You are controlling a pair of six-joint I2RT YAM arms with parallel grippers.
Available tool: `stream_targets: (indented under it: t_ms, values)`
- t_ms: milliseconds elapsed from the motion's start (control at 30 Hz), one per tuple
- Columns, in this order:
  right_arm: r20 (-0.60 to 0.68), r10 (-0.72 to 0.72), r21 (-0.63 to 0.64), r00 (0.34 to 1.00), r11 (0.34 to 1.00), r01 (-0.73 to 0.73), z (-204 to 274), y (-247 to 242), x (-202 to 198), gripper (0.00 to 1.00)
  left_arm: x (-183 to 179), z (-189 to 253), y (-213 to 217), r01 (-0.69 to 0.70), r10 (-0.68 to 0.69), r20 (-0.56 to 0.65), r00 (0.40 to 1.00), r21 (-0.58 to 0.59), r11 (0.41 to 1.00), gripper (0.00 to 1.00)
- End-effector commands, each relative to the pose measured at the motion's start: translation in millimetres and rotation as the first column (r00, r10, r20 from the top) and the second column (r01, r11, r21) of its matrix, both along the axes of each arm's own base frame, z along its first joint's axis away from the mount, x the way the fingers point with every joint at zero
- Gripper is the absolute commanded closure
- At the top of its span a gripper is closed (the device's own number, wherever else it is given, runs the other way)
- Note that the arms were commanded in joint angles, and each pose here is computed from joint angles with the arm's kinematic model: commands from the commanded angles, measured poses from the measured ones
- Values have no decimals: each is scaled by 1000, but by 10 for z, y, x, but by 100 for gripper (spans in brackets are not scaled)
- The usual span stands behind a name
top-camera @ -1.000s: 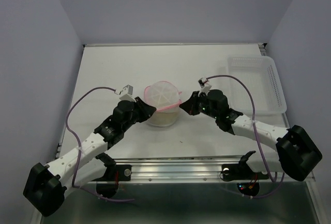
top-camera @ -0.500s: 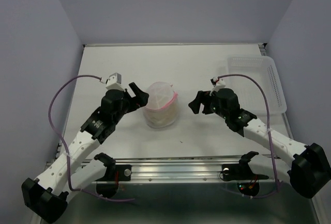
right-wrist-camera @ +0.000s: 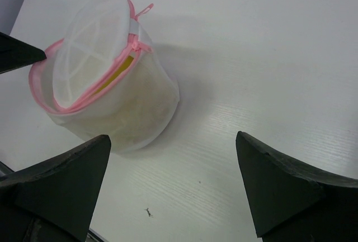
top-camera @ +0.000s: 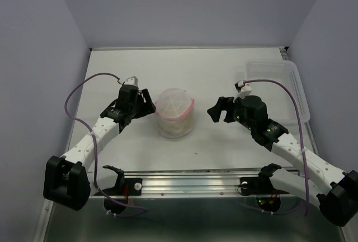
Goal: Unzip the laundry bag and remove the bra
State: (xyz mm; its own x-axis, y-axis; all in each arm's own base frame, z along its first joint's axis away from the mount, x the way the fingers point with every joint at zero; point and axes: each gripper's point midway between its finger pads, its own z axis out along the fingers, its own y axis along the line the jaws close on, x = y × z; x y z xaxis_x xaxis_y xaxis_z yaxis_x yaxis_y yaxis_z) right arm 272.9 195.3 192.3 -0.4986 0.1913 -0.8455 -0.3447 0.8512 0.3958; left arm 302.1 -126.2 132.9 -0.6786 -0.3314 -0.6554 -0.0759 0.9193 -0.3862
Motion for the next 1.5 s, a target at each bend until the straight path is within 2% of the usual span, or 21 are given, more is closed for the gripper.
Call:
stream_targets:
  t_ms: [0, 167, 367, 400, 467, 533, 567, 600, 633, 733, 767, 833, 867, 967, 1133, 1233, 1467]
  values:
    - [26, 6, -4, 1000, 1000, -6, 97, 0, 7, 1, -7, -50, -185, 102, -103, -3, 995, -53, 993, 26]
    - [24, 7, -9, 1000, 1000, -7, 74, 1, 11, 0, -70, -110, -299, 144, -147, -13, 989, -110, 983, 36]
    - [28, 8, -2, 1000, 1000, -8, 85, 10, 12, 0, -175, -210, -301, 156, -161, -31, 986, -122, 980, 54]
    - [30, 8, -1, 1000, 1000, -8, 91, 13, 16, 0, -181, -213, -300, 154, -159, -29, 987, -125, 980, 60]
    - [30, 8, 5, 1000, 1000, -8, 107, 19, 17, 0, -211, -215, -314, 163, -168, -26, 985, -137, 977, 66]
    - [29, 8, 20, 1000, 1000, -9, 121, 31, 12, 1, -213, -184, -351, 176, -181, -16, 983, -155, 972, 82]
    - [31, 11, 26, 999, 1000, -12, 134, 39, 9, 1, -214, -174, -364, 182, -187, -15, 982, -160, 970, 82]
    - [35, 21, 37, 999, 999, -23, 161, 61, 1, 1, -208, -153, -375, 187, -192, -12, 981, -164, 968, 93]
    - [38, 21, 41, 999, 999, -22, 181, 63, 2, 1, -200, -119, -387, 194, -198, -4, 980, -165, 967, 98]
    - [43, 75, 51, 996, 996, -77, 246, 132, -57, 1, -106, 104, -362, 196, -193, 39, 980, -133, 971, 100]
    - [57, 79, 53, 995, 995, -82, 312, 140, -50, 1, 7, 323, -336, 197, -188, 91, 978, -98, 976, 100]
    - [71, 80, 48, 994, 995, -83, 366, 137, -38, 1, 67, 477, -278, 187, -181, 108, 978, -51, 981, 100]
    - [84, 79, 46, 993, 996, -83, 427, 146, -10, 1, 179, 699, -248, 169, -163, 157, 974, -26, 985, 100]
    - [93, 80, 45, 992, 995, -85, 519, 193, 65, 2, 353, 993, -194, 172, -180, 234, 956, 55, 984, 100]
    - [120, 102, 89, 988, 990, -113, 686, 369, 217, 4, 466, 1037, -239, 210, -234, 251, 939, 118, 970, 100]
    - [145, 151, 99, 978, 981, -166, 791, 708, 237, 5, 411, 860, -226, 224, -255, 253, 933, 142, 964, 100]
    - [172, 166, 74, 971, 981, -181, 819, 1389, 403, 7, 364, 793, -186, 232, -271, 268, 925, 168, 958, 100]
